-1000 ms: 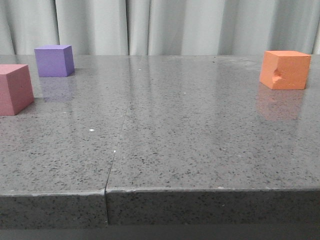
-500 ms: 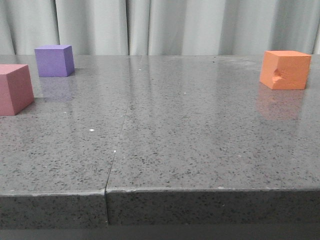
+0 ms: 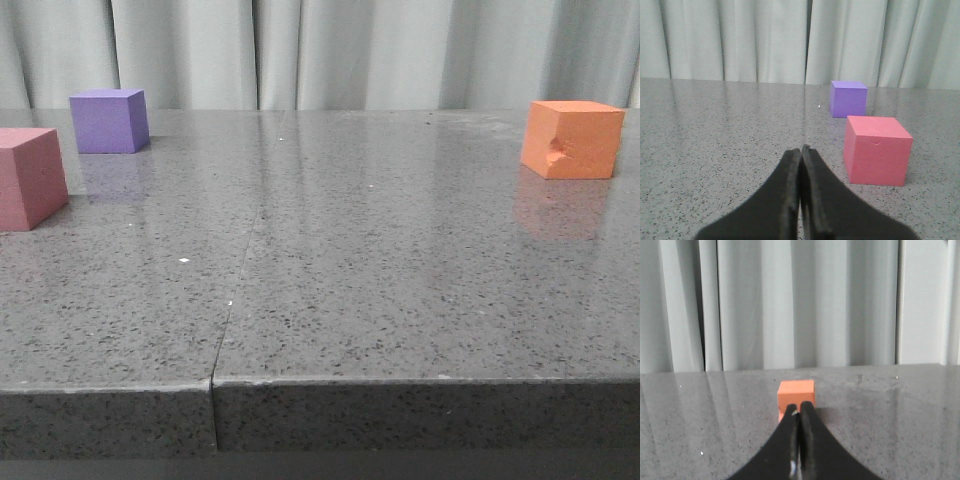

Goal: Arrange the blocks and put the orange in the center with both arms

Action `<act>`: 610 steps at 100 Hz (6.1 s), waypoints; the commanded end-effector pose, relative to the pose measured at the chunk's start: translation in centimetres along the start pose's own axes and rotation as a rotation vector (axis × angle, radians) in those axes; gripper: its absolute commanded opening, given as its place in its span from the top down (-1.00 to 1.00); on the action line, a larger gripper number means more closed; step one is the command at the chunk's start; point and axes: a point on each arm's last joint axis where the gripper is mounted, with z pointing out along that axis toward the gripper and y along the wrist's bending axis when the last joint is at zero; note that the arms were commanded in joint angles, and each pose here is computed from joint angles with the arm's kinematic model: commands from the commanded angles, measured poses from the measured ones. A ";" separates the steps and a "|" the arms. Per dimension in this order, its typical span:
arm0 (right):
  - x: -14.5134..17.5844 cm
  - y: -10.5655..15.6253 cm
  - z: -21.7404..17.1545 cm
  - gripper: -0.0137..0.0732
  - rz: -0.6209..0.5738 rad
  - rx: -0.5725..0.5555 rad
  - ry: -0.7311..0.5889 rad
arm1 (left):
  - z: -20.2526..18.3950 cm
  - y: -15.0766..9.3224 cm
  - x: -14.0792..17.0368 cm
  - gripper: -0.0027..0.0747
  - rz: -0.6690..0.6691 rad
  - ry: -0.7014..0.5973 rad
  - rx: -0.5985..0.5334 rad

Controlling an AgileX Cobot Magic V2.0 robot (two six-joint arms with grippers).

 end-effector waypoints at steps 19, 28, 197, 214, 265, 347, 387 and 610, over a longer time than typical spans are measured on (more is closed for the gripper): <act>-4.4 0.4 2.1 0.84 -0.005 0.001 0.002 | -0.1 0.1 0.5 0.98 0.001 -0.069 -0.006; -5.3 0.5 3.0 0.84 -0.005 0.002 0.018 | -0.1 0.1 0.5 0.98 0.001 -0.069 -0.006; -12.1 1.6 24.1 -0.78 0.054 0.037 0.713 | -0.1 0.1 0.5 0.98 0.001 -0.069 -0.006; -11.2 1.6 26.6 -0.78 0.055 0.042 0.877 | -0.1 0.1 0.5 0.98 0.001 -0.069 -0.006; -9.0 1.6 33.9 -0.78 0.051 0.046 1.124 | -0.1 0.1 0.5 0.98 0.001 -0.069 -0.006; -2.0 0.5 37.7 -0.77 -0.002 0.090 1.272 | -0.1 0.1 0.5 0.98 0.001 -0.069 -0.006; 0.4 0.2 38.4 -0.77 0.000 0.093 1.313 | -0.1 0.1 0.5 0.98 0.001 -0.069 -0.006; -2.5 18.5 35.7 -0.10 0.182 -0.060 1.371 | -0.1 0.1 0.5 0.98 0.001 -0.069 -0.006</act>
